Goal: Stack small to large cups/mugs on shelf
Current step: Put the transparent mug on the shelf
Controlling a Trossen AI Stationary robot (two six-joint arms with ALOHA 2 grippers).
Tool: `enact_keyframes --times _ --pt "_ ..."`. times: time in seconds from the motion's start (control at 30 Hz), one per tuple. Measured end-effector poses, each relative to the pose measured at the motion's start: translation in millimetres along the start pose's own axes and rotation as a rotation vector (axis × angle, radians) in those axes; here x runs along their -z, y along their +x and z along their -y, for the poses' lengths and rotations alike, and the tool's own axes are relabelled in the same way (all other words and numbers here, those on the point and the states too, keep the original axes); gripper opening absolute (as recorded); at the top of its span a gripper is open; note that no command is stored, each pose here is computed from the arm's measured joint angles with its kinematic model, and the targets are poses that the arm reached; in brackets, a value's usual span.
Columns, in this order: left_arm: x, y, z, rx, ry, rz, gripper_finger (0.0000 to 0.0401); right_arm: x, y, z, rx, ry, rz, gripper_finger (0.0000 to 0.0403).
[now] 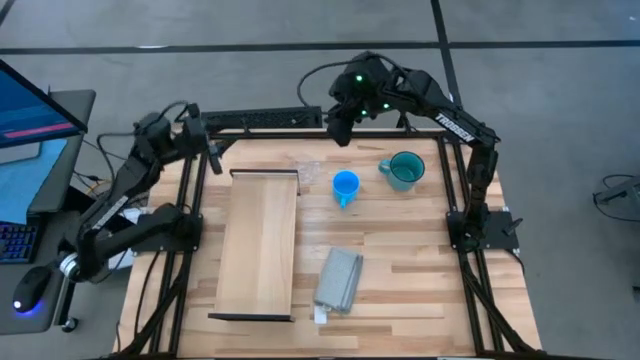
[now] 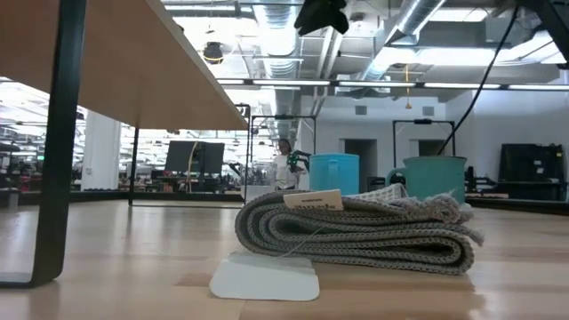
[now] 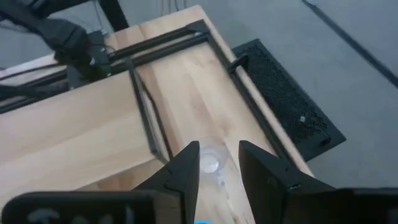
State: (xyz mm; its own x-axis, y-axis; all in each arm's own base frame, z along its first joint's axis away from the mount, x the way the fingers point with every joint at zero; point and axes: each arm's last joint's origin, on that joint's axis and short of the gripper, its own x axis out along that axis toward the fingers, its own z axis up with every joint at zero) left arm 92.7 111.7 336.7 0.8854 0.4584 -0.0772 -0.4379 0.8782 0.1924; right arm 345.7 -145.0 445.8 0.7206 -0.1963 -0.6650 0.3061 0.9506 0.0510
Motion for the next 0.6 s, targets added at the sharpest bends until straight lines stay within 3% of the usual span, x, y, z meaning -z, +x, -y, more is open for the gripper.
enact_keyframes --times 0.2,0.37,0.47,0.6 --pt "-9.7 19.4 -37.0 0.075 -0.041 -0.027 0.0169 0.9 1.9 -11.2 -0.023 -0.056 -0.013 0.0134" --pt "-18.2 42.1 -69.2 0.272 -0.128 -0.020 0.0169 5.2 1.4 -14.5 -0.032 -0.124 -0.055 0.0133" --pt "-17.0 60.6 -84.7 0.368 -0.207 -0.051 0.0169 11.0 0.5 -9.0 -0.021 -0.141 -0.115 0.0132" --pt "-17.4 78.8 -99.5 0.392 -0.205 -0.089 0.0169 11.8 -3.0 4.0 0.024 -0.124 -0.120 0.0132"
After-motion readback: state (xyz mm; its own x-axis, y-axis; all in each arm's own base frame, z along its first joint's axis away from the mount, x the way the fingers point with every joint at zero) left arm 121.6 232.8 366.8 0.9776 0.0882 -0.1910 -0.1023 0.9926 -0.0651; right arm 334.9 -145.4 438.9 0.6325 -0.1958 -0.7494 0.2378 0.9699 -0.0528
